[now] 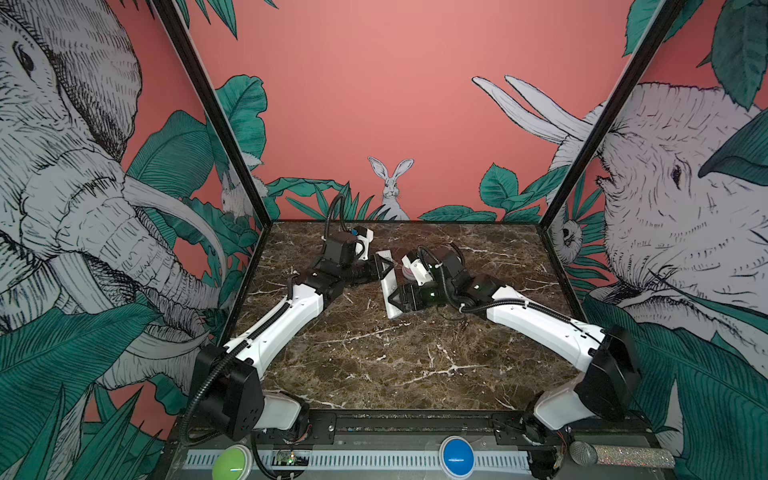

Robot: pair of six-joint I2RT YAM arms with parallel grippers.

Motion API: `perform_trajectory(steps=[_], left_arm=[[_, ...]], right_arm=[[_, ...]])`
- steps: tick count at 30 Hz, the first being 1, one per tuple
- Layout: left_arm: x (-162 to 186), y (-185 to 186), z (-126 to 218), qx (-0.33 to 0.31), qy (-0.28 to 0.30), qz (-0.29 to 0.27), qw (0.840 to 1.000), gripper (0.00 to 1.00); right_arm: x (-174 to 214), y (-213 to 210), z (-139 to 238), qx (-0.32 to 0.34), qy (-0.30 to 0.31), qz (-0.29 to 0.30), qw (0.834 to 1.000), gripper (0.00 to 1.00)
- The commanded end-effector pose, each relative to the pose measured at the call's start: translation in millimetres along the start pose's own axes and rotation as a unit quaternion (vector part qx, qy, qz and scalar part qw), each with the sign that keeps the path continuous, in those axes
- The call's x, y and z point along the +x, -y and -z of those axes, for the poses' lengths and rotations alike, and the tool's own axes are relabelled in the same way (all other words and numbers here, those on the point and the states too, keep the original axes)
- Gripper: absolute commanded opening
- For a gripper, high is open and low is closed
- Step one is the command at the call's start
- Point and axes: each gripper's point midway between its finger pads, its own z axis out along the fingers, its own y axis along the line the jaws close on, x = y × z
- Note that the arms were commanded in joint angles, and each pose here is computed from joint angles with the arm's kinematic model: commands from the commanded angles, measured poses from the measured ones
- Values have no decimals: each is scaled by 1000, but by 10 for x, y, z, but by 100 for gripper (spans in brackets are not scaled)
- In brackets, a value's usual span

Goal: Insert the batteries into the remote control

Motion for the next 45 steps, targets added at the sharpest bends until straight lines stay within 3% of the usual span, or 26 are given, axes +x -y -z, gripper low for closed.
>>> perform_trajectory(steps=[1, 45], left_arm=[[-15, 75, 66, 13, 7, -7, 1000, 0], [-6, 133, 20, 31, 2, -9, 999, 0]], right_arm=[[-201, -83, 28, -19, 31, -3, 999, 71], [-191, -137, -46, -50, 23, 14, 998, 34]])
